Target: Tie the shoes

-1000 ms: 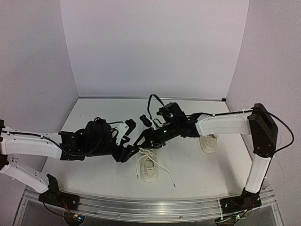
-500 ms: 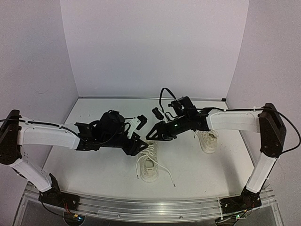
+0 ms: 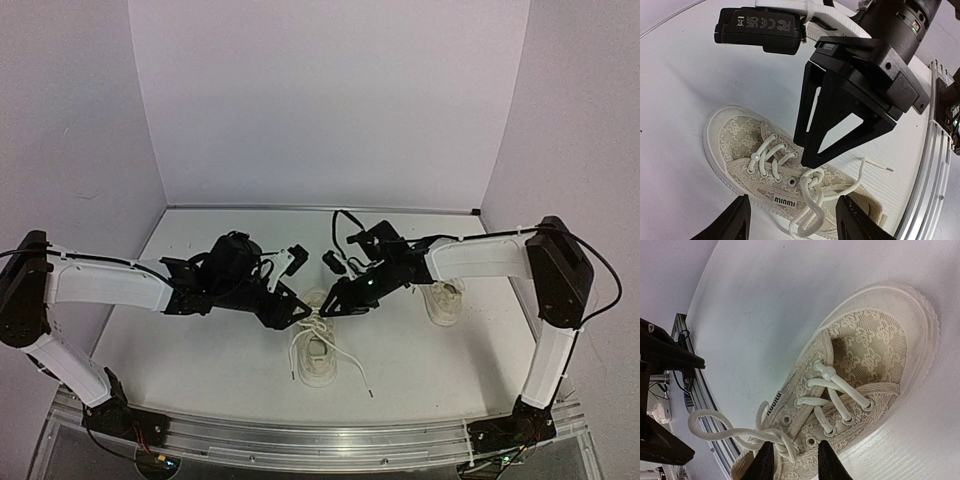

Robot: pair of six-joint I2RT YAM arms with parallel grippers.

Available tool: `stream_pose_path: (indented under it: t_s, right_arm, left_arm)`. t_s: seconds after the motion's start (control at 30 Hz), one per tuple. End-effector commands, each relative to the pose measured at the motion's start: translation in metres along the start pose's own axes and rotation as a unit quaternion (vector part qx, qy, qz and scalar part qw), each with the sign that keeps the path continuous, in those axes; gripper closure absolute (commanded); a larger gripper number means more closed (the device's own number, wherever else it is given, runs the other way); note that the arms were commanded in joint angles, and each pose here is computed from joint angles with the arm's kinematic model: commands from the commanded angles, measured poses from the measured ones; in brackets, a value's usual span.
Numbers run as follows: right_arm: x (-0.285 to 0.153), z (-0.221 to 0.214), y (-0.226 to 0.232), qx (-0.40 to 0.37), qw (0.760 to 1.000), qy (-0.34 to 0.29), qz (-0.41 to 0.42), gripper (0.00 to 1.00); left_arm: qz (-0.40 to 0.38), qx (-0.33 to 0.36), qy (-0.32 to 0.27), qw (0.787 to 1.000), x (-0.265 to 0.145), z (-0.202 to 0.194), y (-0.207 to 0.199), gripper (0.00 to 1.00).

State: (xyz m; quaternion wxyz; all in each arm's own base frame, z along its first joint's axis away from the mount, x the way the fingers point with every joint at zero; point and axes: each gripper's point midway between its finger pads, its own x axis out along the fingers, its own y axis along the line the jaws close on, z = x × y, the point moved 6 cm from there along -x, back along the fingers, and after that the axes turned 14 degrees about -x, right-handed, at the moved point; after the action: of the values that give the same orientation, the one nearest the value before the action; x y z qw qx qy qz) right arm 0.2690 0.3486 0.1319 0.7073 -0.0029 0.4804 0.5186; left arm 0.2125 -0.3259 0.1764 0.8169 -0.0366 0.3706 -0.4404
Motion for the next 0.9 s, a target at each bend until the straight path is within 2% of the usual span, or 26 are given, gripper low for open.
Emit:
stream_pose_path:
  t_s: [0.0, 0.23, 0.33, 0.43, 0.53, 0.73, 0.87]
  right_arm:
    - [0.004, 0.010, 0.002, -0.025, 1.000, -0.001, 0.003, 0.73]
    - [0.009, 0.008, 0.002, -0.030, 0.999, 0.009, 0.013, 0.74]
    - [0.011, 0.007, 0.004, -0.035, 0.999, 0.015, 0.014, 0.75]
    - [0.012, 0.005, 0.006, -0.039, 0.999, 0.021, 0.012, 0.75]
    - [0.014, 0.004, 0.008, -0.044, 0.999, 0.028, 0.010, 0.76]
    - [0.019, 0.004, 0.009, -0.049, 0.998, 0.036, 0.001, 0.78]
    - [0.022, 0.003, 0.007, -0.054, 0.997, 0.045, -0.010, 0.78]
  left_arm:
    - [-0.022, -0.004, 0.003, 1.000, 0.002, -0.001, -0.003, 0.39]
    - [-0.029, -0.002, 0.022, 0.999, 0.010, -0.004, -0.002, 0.41]
    - [-0.021, -0.008, 0.037, 0.999, 0.012, -0.011, 0.004, 0.50]
    - [-0.022, -0.015, 0.042, 0.999, 0.009, -0.014, 0.006, 0.66]
    - [-0.025, -0.017, 0.040, 0.999, 0.006, -0.014, 0.007, 0.77]
    - [-0.025, -0.018, 0.047, 0.998, 0.005, -0.019, 0.009, 0.86]
    - [-0.026, -0.020, 0.045, 0.998, 0.003, -0.021, 0.010, 0.87]
